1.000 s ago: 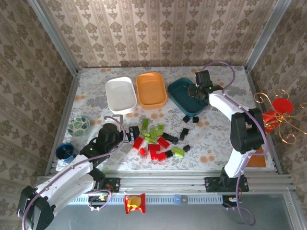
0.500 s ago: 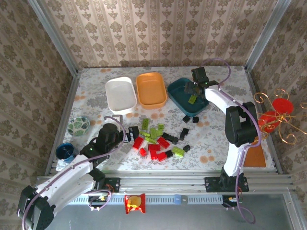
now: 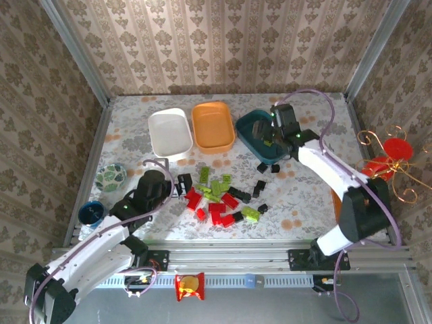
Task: Sort the legos into containers by color
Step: Place the lego in the container, then pick up the lego from the center of the table.
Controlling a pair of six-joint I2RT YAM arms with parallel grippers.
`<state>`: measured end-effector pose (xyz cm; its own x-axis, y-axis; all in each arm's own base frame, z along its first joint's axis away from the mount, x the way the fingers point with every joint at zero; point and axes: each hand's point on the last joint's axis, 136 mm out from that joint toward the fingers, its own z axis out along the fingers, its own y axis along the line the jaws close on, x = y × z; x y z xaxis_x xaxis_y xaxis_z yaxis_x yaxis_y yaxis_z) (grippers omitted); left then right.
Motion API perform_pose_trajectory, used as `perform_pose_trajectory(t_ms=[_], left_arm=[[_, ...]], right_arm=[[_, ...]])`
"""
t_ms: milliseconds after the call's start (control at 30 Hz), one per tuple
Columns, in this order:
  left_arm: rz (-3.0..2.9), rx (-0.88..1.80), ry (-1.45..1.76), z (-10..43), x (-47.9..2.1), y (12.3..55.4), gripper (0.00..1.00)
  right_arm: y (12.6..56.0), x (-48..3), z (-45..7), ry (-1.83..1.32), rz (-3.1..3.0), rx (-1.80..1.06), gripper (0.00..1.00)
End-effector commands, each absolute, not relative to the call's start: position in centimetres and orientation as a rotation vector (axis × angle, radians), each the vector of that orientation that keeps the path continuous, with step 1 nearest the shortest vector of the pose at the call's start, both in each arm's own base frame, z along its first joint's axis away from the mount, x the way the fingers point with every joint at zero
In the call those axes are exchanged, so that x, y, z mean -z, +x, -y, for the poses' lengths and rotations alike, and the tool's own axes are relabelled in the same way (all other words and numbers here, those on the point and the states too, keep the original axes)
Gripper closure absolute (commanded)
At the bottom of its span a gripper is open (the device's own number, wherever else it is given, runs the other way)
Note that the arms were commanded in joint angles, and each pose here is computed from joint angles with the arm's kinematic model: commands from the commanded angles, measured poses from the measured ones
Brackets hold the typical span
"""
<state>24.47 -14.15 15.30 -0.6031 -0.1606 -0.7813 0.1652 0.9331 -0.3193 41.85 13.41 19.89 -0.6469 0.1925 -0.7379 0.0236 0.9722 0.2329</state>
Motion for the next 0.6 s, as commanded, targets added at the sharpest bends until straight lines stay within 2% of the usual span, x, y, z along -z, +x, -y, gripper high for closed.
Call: perform_pose_trajectory(t_ms=[0, 100, 233, 333, 433, 500, 567], left_arm=[[-2.244, 0.25, -0.138, 10.7, -14.4, 24.3, 0.0], [-2.294, 0.191, -0.196, 9.5, -12.7, 24.4, 0.0], [-2.309, 0.368, -0.215, 10.9, -11.6, 25.9, 0.02], [-2.308, 0.427, -0.09, 13.5, -12.4, 27.7, 0.07], [-2.338, 0.322, 0.099, 16.7, -12.7, 29.3, 0.07], [-2.381, 0.281, 0.175, 18.7, -11.7, 30.1, 0.08], [-2.42, 0.252, 0.218, 20.0, -10.3, 30.9, 0.14]], right_arm=[[39.1, -19.3, -15.0, 0.108, -2.258, -0.271, 0.22], [37.0, -18.2, -16.1, 0.064, -2.269, -0.307, 0.23], [35.7, -17.0, -17.2, 0.012, -2.297, -0.318, 0.23], [35.2, -16.5, -17.2, 0.0, -2.31, -0.311, 0.24], [35.0, -16.2, -16.8, 0.015, -2.306, -0.293, 0.23], [34.7, -16.0, -16.4, 0.022, -2.305, -0.283, 0.23], [34.3, -15.8, -16.2, 0.019, -2.306, -0.279, 0.23]])
